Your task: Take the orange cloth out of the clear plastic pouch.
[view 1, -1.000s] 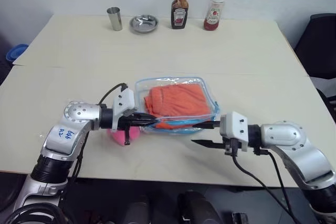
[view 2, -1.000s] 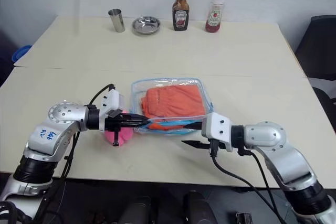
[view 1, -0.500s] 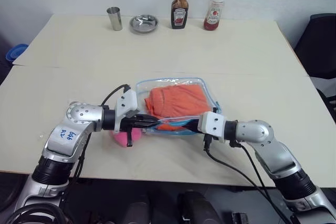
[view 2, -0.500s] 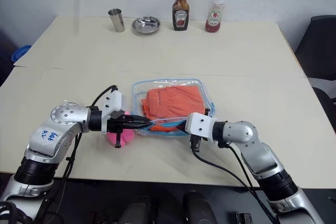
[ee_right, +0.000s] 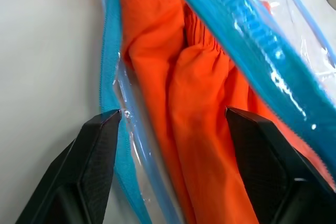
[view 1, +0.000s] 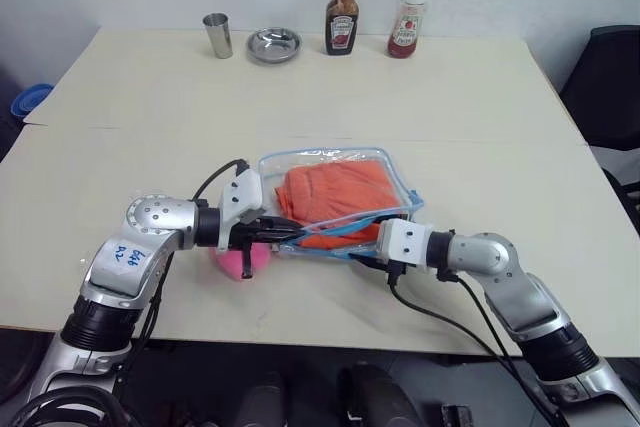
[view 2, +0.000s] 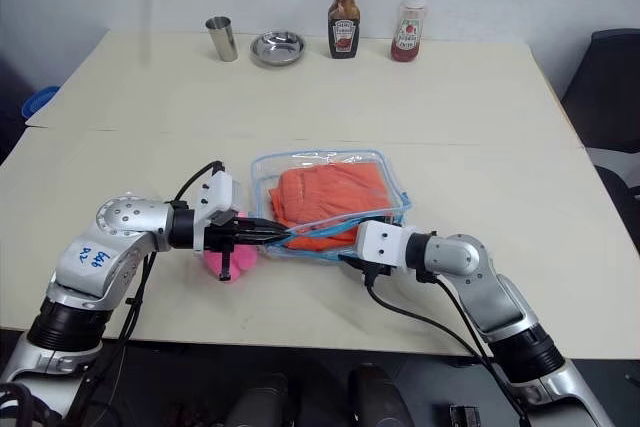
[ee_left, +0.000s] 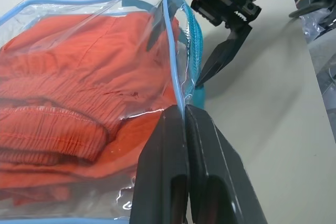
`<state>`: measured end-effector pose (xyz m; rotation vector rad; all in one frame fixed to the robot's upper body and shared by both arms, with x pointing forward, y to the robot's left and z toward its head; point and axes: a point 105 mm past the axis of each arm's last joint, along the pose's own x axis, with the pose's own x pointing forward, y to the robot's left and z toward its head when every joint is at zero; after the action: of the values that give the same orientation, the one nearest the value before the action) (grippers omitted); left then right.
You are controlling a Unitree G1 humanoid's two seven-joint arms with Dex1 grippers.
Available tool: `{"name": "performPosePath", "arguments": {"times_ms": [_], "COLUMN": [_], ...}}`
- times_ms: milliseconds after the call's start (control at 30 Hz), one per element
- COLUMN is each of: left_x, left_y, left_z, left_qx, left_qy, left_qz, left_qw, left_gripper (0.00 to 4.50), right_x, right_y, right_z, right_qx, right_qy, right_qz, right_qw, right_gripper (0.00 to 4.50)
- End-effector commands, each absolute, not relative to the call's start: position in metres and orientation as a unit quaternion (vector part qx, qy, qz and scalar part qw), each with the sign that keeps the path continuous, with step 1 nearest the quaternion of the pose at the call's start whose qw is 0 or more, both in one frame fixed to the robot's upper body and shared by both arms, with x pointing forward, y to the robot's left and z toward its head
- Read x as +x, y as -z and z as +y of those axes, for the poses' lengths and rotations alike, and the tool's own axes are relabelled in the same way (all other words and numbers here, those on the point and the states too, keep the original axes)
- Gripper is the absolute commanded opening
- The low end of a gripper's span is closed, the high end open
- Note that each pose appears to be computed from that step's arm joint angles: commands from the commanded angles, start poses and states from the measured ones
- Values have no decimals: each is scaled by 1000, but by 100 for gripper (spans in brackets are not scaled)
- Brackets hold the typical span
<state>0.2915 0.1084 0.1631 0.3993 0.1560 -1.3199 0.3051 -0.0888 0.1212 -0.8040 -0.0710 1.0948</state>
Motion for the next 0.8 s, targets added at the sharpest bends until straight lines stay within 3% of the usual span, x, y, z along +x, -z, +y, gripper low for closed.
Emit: {"name": "performPosePath", "arguments": {"times_ms": [33,433,533,800], "left_x": [288,288,288,290], "left_y": [-174,-175,-175,-178], "left_z": [103,100,100,98], "left_qx": [202,202,202,189], "left_qy": [617,616,615,611], "left_qz": [48,46,45,38], "left_qw": [759,760,761,768], "left_gripper": [0,0,0,0], "right_x": [311,329,334,329], "right_y": [-131,-109,-100,-89], "right_z": [-89,-91,-95,-92], "right_qx": [-380,-450,-475,-490], "right_qy": [-492,-462,-457,-480], "right_qz": [-50,-22,-9,-10], "right_qw": [782,764,752,727], "right_gripper": [332,332,271,20]}}
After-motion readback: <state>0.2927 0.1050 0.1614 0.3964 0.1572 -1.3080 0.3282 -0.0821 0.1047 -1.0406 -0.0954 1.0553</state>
